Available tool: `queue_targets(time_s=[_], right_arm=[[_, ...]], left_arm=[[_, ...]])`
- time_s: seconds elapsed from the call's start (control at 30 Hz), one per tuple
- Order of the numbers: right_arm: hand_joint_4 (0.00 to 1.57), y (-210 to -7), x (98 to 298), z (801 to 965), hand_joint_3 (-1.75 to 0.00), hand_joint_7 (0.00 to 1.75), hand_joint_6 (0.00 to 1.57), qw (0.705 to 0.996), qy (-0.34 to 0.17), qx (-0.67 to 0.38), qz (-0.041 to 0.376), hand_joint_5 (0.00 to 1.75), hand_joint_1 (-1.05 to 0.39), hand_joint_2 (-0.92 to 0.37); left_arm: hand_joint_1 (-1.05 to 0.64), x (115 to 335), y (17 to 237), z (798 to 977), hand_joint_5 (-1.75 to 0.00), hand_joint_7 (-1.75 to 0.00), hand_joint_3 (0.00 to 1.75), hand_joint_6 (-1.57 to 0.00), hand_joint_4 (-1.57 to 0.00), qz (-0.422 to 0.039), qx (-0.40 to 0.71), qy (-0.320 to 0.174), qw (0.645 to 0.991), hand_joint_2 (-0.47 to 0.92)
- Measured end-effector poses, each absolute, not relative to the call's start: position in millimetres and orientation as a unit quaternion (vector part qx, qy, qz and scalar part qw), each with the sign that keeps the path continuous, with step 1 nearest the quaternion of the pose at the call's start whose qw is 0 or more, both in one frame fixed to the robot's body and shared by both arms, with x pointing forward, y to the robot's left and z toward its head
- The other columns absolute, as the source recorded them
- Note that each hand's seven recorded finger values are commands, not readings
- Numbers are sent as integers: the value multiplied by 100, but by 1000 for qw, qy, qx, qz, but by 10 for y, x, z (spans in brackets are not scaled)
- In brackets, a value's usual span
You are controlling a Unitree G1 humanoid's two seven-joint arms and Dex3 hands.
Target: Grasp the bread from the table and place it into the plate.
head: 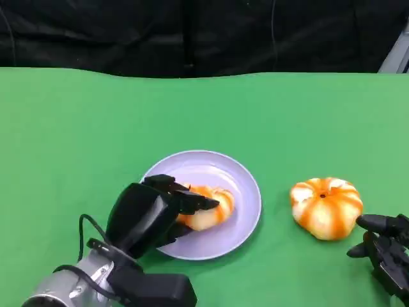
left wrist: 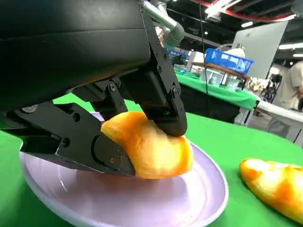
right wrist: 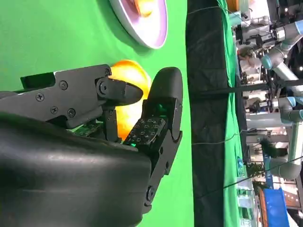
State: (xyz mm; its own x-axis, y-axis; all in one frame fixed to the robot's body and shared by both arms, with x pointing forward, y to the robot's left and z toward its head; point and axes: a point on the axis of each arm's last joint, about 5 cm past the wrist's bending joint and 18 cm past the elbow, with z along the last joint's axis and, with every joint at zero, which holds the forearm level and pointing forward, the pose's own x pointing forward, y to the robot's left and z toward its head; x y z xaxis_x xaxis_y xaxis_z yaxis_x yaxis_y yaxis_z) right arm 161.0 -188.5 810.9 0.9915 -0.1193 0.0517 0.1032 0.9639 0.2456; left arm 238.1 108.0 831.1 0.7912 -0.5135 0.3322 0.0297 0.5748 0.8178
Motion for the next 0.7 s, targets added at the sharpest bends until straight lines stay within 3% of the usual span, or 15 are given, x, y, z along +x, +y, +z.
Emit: queue_targets(time_s=[0.1,0.2,0.37,0.4,0.47,0.7], right_arm=[[67,-1885,1610,8109,-42,67,89,990,-33,122,-56,131,-2,-92],[68,-1885,1610,8108,-43,67,90,990,-33,122,-56,131,-1,-92],[68,-1886,1610,8108,-44,67,90,990,-33,122,-56,131,-1,-92],[68,-1886,1610,8108,-43,66,90,990,-33,122,-56,130,-1,-92],[68,-1886,1610,8108,-43,66,90,990,-33,122,-56,130,-1,-92],[68,-1885,1610,8108,-42,66,90,990,-33,122,-56,130,-2,-92]], left_arm=[[-31,2402,1078,8309,-2,0,1,-83,-88,-164,455,-275,831,92],[-48,2413,1084,8311,-1,0,12,-74,-85,-163,465,-271,827,92],[-51,2420,1085,8320,-1,0,15,-73,-85,-169,468,-267,825,92],[-63,2421,1085,8321,0,0,24,-65,-80,-170,468,-267,825,92],[-72,2427,1091,8329,0,0,30,-60,-77,-175,467,-259,827,92],[-82,2455,1149,8374,0,0,36,-53,-71,-182,461,-250,832,92]])
